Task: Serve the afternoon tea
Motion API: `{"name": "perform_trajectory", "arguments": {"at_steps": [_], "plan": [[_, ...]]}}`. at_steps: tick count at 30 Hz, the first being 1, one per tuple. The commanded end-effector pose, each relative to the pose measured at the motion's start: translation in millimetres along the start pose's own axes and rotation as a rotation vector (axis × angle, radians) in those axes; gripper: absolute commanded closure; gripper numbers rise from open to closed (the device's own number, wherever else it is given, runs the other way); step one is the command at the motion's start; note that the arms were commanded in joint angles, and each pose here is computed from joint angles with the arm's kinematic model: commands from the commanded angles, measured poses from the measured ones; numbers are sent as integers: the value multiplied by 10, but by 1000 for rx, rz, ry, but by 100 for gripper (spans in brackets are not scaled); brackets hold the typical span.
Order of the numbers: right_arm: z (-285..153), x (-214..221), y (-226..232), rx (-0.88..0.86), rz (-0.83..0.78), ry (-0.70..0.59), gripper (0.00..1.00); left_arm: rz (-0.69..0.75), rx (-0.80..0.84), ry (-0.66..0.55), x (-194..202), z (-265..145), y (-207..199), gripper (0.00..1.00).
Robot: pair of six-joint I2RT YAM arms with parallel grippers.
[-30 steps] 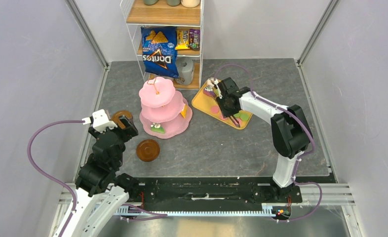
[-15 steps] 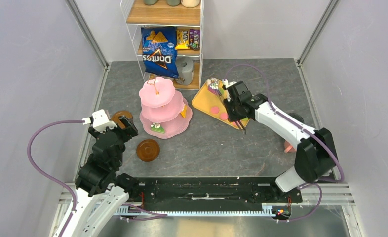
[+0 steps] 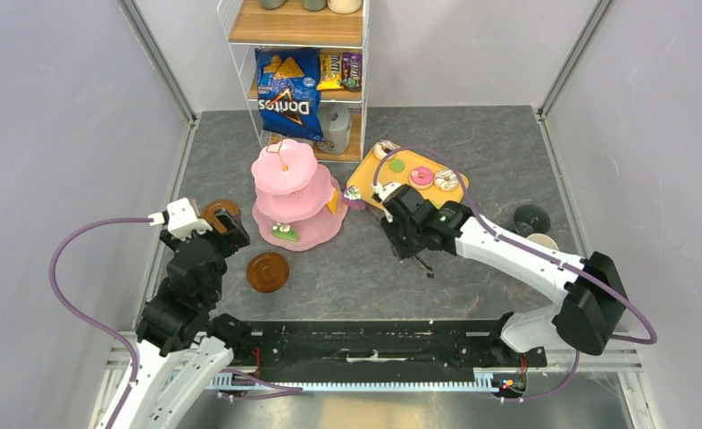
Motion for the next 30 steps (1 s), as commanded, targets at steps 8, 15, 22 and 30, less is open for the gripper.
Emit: {"name": "perform_trajectory", "arguments": {"at_steps": [8,15,22,30], "plan": [[232,-198,613,-79,-77,-43,70,-34,-1,-27,-38,16,-21,10],[430,-323,778,-93,-122,-69,70,-36,1,-28,-42,13,-21,10],[595,-419,829,-91,-155,-68,69,-36,3,-26,-39,13,-24,10],[808,-349,857,-84,-165,-19,67,-35,2,-27,-40,15,-23,10]]}}
Point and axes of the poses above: each gripper's point midway between its finger pads, its own z axis out along the fingers, its own y axis along the line the jaws close on, x = y × z, the point moved 8 cm from there along -z, back along the fingers, and after that the axes turned 8 degrees about -z, right-handed, at the moved point
